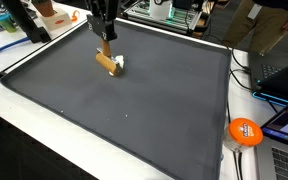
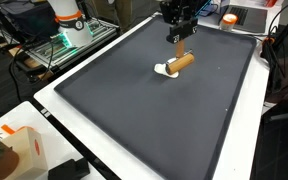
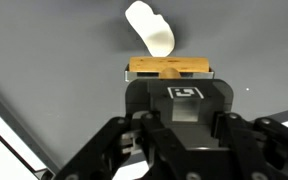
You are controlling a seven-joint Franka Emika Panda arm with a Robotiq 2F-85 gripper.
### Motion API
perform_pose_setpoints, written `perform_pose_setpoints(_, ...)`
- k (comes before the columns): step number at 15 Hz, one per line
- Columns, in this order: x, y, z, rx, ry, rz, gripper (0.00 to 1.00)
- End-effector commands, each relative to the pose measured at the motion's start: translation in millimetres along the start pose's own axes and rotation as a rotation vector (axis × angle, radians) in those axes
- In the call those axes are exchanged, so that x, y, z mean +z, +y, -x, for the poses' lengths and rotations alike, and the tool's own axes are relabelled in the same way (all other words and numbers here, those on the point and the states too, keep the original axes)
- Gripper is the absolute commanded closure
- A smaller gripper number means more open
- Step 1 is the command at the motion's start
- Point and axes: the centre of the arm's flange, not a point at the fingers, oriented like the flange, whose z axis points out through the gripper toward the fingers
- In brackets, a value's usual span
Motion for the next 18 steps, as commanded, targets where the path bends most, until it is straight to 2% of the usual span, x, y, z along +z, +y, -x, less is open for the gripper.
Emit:
perform_pose_setpoints(1, -24, 10, 35, -0.032, -0.012, 0.003, 0.78)
perform_pose_setpoints(4, -3, 14, 34, 0.016, 0.006, 0.063, 0.78)
perform_pose_setpoints(5, 6, 16, 30, 0.010, 0.002, 0.042, 0.78)
perform_pose_setpoints(6, -6, 11, 28, -0.003, -0.010, 0.039, 0.53)
perform_pose_setpoints(7, 1, 12, 28, -0.001, -0.015, 0.040, 0.53)
perform_pose_setpoints(8, 6, 13, 28, 0.001, -0.018, 0.041, 0.78)
perform_pose_setpoints(10, 12, 12, 31, -0.019, -0.063, 0.035, 0.78)
perform_pose_setpoints(18, 45, 14, 38, -0.027, -0.127, 0.053, 0.78)
